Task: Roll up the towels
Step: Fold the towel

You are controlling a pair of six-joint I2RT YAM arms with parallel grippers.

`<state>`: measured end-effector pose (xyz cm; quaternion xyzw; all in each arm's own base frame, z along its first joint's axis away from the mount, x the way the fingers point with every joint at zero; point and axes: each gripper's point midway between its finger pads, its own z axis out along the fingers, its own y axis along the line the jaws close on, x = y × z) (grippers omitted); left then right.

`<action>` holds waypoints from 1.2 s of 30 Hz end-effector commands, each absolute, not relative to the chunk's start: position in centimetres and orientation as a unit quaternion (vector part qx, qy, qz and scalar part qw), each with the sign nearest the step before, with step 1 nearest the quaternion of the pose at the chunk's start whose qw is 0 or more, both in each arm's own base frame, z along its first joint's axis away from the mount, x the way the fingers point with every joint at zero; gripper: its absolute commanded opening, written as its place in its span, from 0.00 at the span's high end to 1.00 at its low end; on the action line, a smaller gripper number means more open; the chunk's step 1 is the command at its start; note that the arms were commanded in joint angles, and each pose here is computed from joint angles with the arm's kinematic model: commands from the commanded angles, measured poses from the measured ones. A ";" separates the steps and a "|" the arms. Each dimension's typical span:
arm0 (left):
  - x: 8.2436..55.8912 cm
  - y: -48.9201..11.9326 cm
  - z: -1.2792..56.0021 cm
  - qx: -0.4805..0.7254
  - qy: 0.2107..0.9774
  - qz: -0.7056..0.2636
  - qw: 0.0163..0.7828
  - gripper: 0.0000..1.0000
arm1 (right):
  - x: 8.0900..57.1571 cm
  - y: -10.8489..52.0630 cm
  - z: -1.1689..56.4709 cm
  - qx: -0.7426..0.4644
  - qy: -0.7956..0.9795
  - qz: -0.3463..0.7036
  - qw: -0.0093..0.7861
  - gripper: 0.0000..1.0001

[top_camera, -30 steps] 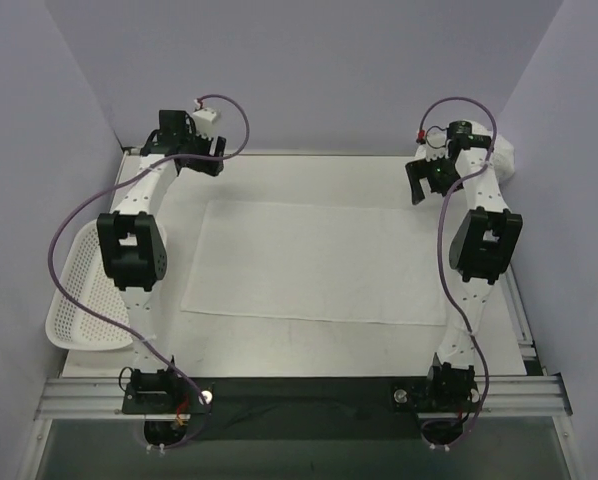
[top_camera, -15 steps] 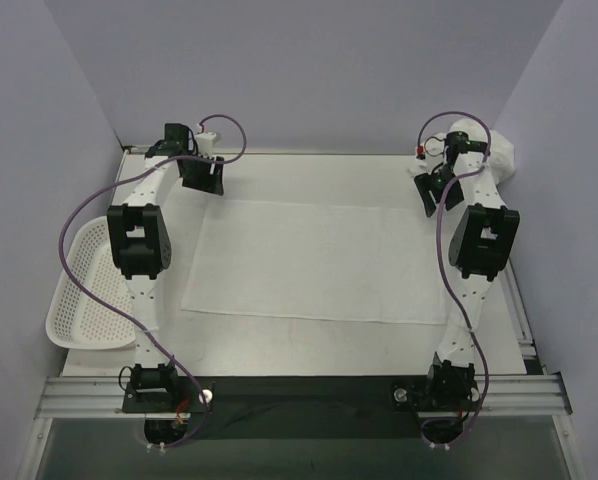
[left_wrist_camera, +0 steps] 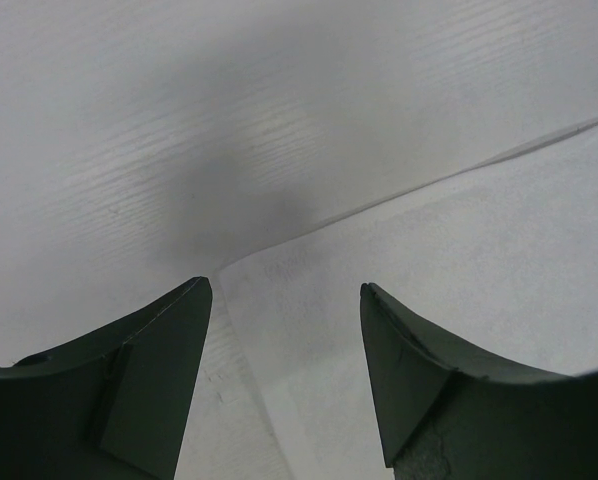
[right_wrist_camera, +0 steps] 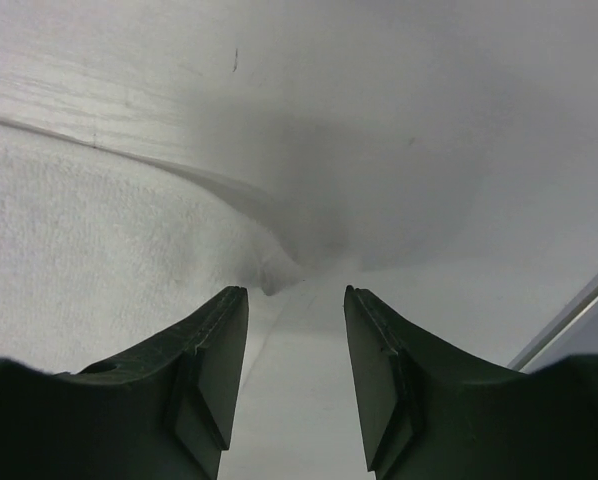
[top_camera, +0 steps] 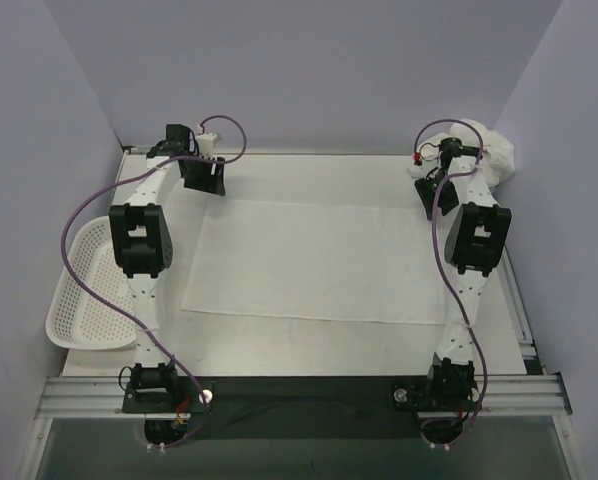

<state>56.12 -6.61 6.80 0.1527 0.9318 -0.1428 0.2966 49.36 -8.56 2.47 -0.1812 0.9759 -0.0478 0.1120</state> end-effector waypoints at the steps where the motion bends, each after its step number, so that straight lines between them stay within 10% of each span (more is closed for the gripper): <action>1: 56.8 -6.6 7.5 0.150 0.928 -0.151 0.306 0.28 | 50.1 -9.4 3.3 -0.176 0.975 -0.074 0.116 0.57; 25: 56.1 -6.1 6.1 0.142 0.935 -0.150 0.288 0.28 | 50.6 -7.9 1.4 -0.211 0.969 -0.066 0.107 0.67; 32: 56.1 -5.6 6.0 0.136 0.938 -0.143 0.284 0.28 | 50.8 -7.6 1.5 -0.215 0.968 -0.068 0.111 1.00; 36: 56.6 -5.2 6.0 0.137 0.940 -0.130 0.285 0.30 | 50.7 -7.5 2.1 -0.218 0.967 -0.067 0.114 1.00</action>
